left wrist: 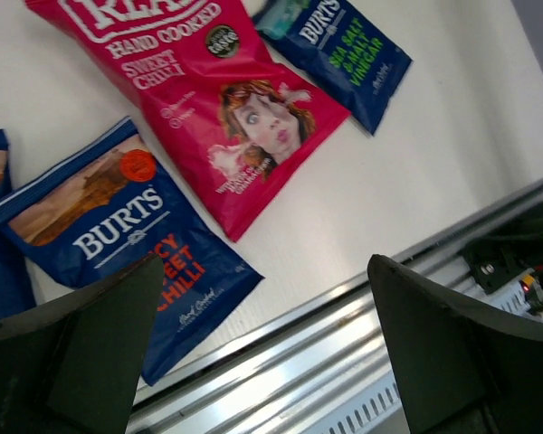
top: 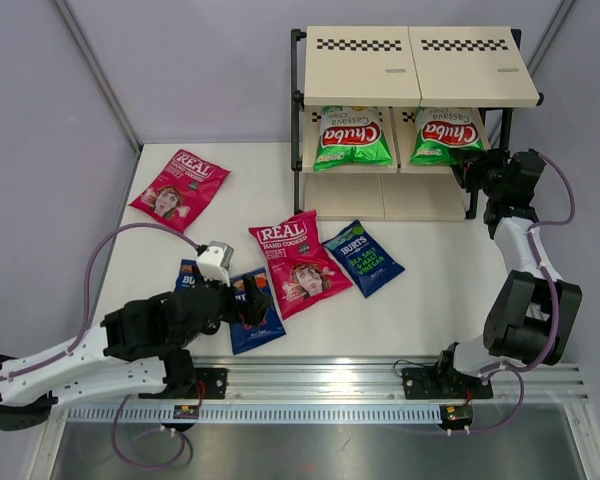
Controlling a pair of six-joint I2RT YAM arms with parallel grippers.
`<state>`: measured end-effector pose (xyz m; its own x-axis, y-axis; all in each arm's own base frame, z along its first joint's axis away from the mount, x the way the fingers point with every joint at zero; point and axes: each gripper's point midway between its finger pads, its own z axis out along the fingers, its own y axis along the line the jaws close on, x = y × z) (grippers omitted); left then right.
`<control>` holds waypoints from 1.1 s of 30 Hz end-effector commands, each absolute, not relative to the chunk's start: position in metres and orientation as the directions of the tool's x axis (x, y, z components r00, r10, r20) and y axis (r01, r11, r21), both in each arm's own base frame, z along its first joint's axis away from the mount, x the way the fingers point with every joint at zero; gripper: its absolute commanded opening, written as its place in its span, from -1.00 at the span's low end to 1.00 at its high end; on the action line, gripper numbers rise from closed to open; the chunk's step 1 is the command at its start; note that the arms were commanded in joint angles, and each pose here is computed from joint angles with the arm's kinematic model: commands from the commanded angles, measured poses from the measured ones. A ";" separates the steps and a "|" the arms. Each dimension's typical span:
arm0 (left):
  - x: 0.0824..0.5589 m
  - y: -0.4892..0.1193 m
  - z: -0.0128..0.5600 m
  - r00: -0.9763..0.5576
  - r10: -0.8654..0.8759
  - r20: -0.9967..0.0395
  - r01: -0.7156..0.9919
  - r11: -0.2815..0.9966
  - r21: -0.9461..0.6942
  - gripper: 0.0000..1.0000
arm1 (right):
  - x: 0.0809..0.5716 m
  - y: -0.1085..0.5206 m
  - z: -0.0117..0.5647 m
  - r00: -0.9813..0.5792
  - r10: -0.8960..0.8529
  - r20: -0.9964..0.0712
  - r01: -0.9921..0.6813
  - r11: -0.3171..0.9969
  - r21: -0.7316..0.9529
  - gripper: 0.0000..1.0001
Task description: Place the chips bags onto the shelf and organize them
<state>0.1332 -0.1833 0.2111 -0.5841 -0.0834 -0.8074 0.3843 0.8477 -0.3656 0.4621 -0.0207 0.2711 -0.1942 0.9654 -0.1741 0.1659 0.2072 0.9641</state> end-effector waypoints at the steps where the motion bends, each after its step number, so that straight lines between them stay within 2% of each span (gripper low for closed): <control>1: 0.160 -0.159 0.221 -0.523 -0.173 -0.835 0.223 0.917 -0.330 0.98 | 0.474 -0.022 0.299 -0.193 0.956 -0.221 0.081 0.240 0.967 -0.20; 6: 0.189 -0.154 0.213 -0.565 -0.183 -0.805 0.164 0.931 -0.327 0.98 | 0.459 -0.017 0.310 -0.208 0.948 -0.240 0.074 0.260 0.963 0.24; 12: 0.214 -0.149 0.211 -0.552 -0.235 -0.800 0.128 0.924 -0.360 0.98 | 0.418 -0.010 0.317 -0.227 0.931 -0.286 0.074 0.310 0.948 0.60; 13: 0.217 -0.149 0.212 -0.551 -0.250 -0.796 0.127 0.918 -0.376 0.98 | 0.409 -0.010 0.323 -0.220 0.921 -0.323 0.058 0.342 0.938 0.84; 14: 0.219 -0.150 0.211 -0.551 -0.253 -0.795 0.129 0.915 -0.381 0.98 | 0.402 -0.015 0.315 -0.216 0.923 -0.320 0.094 0.346 0.934 0.95; 20: 0.224 -0.150 0.202 -0.554 -0.255 -0.792 0.135 0.912 -0.388 0.98 | 0.345 -0.020 0.314 -0.207 0.832 -0.515 0.143 0.546 0.825 0.99; 22: 0.224 -0.137 0.190 -0.565 -0.266 -0.781 0.054 0.933 -0.357 0.98 | 0.324 -0.013 0.319 -0.210 0.778 -0.592 0.107 0.620 0.777 0.99; 24: 0.222 -0.123 0.180 -0.575 -0.304 -0.759 -0.043 0.938 -0.343 0.98 | 0.308 0.000 0.311 -0.263 0.749 -0.608 0.071 0.644 0.762 0.99; 25: 0.219 -0.107 0.170 -0.588 -0.296 -0.753 -0.115 0.952 -0.284 0.98 | 0.296 0.009 0.317 -0.266 0.718 -0.644 0.015 0.671 0.741 0.99; 30: 0.201 -0.080 0.145 -0.622 -0.348 -0.702 -0.283 0.935 -0.213 0.98 | 0.266 0.059 0.314 -0.386 0.678 -0.626 -0.204 0.599 0.774 0.99; 33: 0.191 -0.093 0.130 -0.660 -0.353 -0.663 -0.225 0.935 -0.274 0.98 | 0.259 0.079 0.309 -0.461 0.649 -0.605 -0.267 0.549 0.792 0.96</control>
